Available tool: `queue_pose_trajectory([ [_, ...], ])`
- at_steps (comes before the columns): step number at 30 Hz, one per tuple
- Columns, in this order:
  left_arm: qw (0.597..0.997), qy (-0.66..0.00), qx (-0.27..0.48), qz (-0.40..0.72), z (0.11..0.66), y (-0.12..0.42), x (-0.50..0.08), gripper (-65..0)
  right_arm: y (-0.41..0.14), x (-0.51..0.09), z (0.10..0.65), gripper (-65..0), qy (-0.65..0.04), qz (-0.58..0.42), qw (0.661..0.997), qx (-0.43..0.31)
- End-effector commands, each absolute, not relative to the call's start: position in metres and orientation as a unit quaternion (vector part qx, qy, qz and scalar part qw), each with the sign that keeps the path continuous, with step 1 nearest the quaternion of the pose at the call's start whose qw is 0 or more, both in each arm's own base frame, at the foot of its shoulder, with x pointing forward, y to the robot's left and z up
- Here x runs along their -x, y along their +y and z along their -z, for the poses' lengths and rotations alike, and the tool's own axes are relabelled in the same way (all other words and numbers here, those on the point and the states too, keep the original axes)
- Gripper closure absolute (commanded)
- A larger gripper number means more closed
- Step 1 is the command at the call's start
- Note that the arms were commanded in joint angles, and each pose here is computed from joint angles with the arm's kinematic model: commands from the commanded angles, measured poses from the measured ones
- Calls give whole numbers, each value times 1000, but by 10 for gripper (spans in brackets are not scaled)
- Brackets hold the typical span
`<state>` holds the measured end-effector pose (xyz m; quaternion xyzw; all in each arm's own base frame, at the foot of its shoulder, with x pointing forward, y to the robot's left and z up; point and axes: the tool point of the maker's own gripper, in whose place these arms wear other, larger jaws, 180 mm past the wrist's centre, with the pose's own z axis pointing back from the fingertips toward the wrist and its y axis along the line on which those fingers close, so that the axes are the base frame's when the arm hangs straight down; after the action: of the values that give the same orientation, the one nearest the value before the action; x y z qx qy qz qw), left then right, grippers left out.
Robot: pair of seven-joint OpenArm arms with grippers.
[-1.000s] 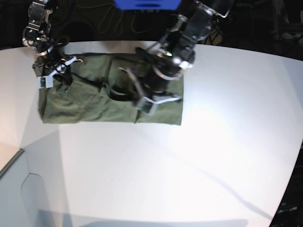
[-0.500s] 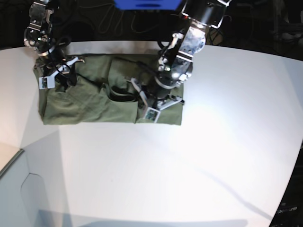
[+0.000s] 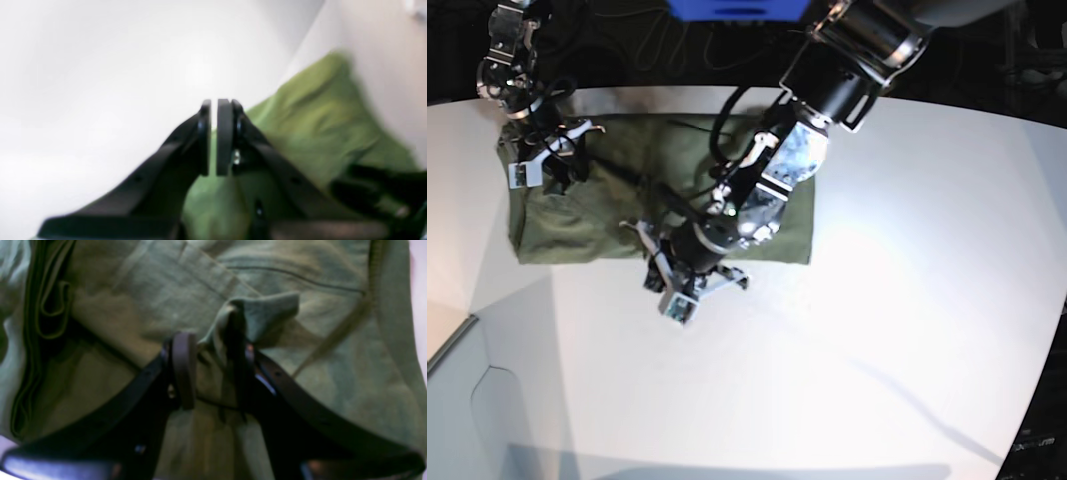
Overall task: Layout the t-shirt on the table in an organized manner, then fold the t-shirt properly
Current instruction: 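Release the folded end and withdraw the left gripper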
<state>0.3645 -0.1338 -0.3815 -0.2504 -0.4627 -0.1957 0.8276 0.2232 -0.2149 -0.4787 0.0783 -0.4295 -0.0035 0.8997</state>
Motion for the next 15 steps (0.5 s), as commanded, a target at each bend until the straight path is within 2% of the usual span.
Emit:
queue_pose_trajectory([
  [1, 811, -488, 264, 185, 359, -136, -376, -27, -228, -211, 488, -222, -394, -5, 918, -53],
  [6, 818, -493, 248, 164, 367, -66, -371, -27, -257, -219, 457, -354, -437, 32, 899, -13],
  [8, 826, -489, 240, 142, 373, -29, -365, -27, -268, -220, 448, -386, -446, 38, 894, 2],
  [15, 860, -464, 209, 18, 406, 77, -340, -27, -285, -233, 427, -409, -477, 59, 877, 24],
])
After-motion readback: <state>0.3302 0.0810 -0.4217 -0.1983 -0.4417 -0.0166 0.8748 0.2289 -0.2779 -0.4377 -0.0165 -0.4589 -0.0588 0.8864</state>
